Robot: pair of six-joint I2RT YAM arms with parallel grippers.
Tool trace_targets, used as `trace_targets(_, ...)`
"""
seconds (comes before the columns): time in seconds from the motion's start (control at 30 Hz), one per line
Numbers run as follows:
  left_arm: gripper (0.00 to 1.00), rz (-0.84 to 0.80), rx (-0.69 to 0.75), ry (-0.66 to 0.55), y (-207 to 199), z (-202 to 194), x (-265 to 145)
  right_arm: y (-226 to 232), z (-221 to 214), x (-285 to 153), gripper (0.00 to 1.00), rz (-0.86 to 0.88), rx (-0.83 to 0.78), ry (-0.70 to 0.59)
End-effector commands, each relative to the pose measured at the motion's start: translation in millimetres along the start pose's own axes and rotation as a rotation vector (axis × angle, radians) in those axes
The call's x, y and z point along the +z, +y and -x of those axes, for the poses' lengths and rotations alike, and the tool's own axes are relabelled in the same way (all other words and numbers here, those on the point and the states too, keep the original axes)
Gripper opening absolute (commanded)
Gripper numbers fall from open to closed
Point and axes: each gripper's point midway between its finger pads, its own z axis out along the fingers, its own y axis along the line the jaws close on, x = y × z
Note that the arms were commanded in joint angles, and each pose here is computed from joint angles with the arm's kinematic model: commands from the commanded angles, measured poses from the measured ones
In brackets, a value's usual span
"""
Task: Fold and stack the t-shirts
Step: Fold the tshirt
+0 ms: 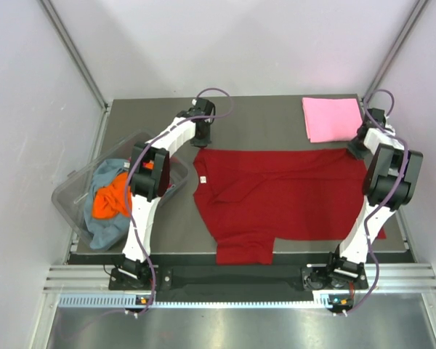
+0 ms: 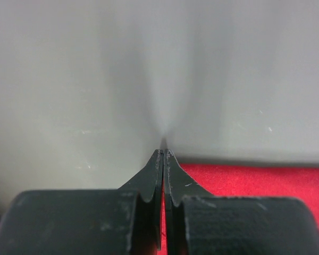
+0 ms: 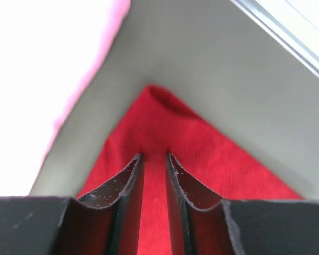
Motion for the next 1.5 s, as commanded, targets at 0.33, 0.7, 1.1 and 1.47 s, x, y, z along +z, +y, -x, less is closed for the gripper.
trace_targets(0.33, 0.27, -0.049, -0.028, -0.203, 0, 79, -52, 33, 48, -33, 0.25, 0.113, -0.062, -0.084)
trace_targets(0.7, 0.37, -0.268, -0.012, -0.265, -11, 67, -188, 71, -50, -147, 0.45, 0.426, -0.116, 0.024)
trace_targets(1.1, 0.33, -0.544, -0.046, -0.126, -30, -53, -221, 123, -241, -211, 0.43, 0.698, -0.177, 0.235)
trace_targets(1.47, 0.33, -0.573, -0.152, -0.037, -32, -108, -193, 162, -339, -208, 0.41, 0.699, -0.238, 0.344)
